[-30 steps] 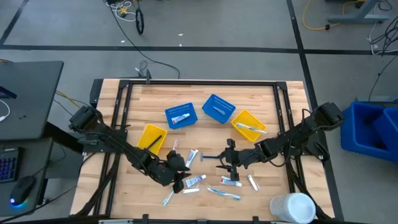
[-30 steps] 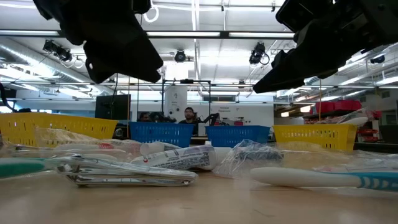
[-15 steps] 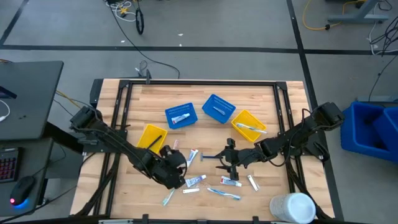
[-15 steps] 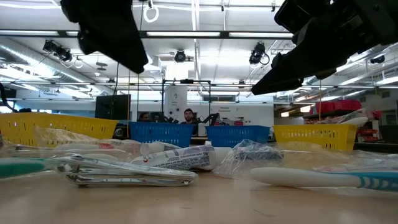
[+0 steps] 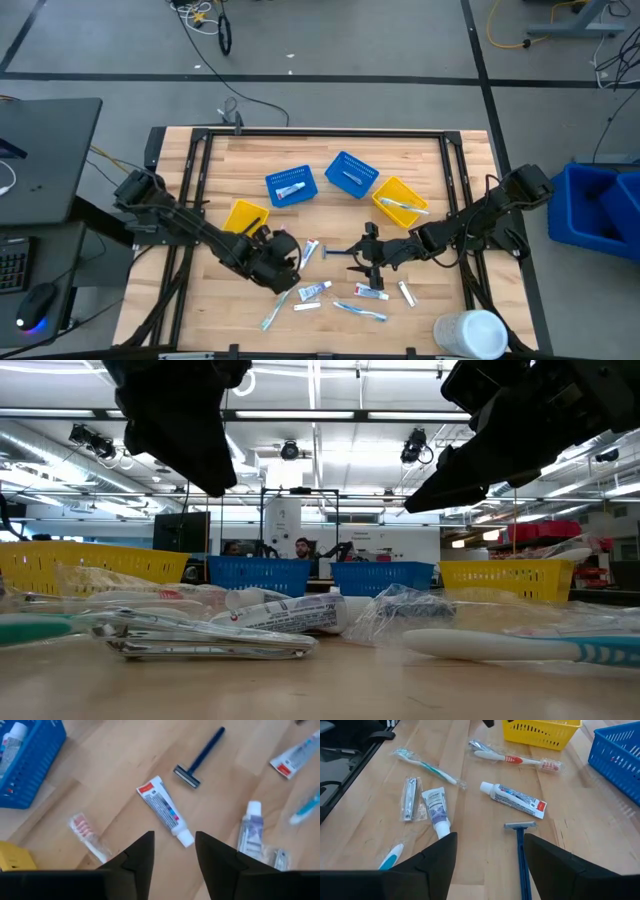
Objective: Pick & Place Travel size toiletries
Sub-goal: Put the blue razor into the left yellow bin
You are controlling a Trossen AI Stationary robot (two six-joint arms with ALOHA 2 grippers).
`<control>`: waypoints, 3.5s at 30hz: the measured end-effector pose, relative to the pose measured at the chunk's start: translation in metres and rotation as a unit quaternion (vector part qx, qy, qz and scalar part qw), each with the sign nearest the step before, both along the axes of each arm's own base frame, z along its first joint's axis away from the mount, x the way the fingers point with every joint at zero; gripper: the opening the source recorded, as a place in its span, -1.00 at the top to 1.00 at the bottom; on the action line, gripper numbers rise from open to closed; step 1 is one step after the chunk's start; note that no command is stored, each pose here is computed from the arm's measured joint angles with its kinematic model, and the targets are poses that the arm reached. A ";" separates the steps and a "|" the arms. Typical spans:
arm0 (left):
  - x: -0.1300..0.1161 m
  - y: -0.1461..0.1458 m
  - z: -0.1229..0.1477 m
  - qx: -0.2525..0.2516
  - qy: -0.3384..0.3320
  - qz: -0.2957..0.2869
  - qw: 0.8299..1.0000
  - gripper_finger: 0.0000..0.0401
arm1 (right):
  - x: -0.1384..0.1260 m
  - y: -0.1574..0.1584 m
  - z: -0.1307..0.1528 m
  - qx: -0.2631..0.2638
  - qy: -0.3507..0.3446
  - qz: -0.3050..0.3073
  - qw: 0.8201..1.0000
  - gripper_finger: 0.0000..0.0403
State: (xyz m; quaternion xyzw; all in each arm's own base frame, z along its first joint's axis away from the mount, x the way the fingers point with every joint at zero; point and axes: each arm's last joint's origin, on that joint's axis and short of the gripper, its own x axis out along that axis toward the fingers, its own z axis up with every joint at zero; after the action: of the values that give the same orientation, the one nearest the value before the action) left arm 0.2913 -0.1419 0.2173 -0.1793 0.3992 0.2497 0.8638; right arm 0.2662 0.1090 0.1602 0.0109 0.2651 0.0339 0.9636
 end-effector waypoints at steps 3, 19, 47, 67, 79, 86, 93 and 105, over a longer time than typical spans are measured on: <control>0.002 0.004 0.000 -0.010 -0.006 0.021 1.000 0.15 | 0.000 0.000 0.000 -0.001 0.001 0.000 1.000 -0.17; -0.001 0.010 -0.002 0.020 0.025 0.017 0.999 0.11 | 0.000 0.000 -0.005 0.017 0.014 -0.014 1.000 -0.25; 0.003 0.013 -0.001 0.065 0.030 -0.033 0.997 0.11 | 0.011 -0.016 -0.034 0.007 0.058 -0.051 0.997 -0.06; 0.007 0.011 0.001 0.050 0.003 -0.029 0.998 0.12 | 0.017 -0.025 -0.070 -0.006 0.118 -0.066 0.991 0.41; 0.008 0.010 0.002 0.029 -0.017 0.001 0.999 0.12 | 0.019 -0.024 -0.069 -0.025 0.095 -0.045 0.994 0.77; 0.008 0.011 0.003 0.026 -0.029 0.025 0.999 0.12 | 0.025 -0.025 -0.061 -0.052 0.039 -0.083 0.994 0.76; 0.010 0.010 0.004 0.011 -0.046 0.036 0.998 0.12 | 0.025 -0.028 -0.047 -0.074 0.005 -0.127 0.989 0.75; 0.006 0.004 0.014 0.108 -0.062 -0.016 0.992 0.17 | 0.012 -0.032 0.017 -0.047 -0.084 -0.154 0.983 0.75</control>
State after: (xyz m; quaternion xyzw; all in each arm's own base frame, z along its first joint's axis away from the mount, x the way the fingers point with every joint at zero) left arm 0.2973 -0.1380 0.2313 -0.0932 0.3183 0.2655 0.9053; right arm 0.2784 0.0775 0.1769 0.0037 0.1797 -0.1263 0.9756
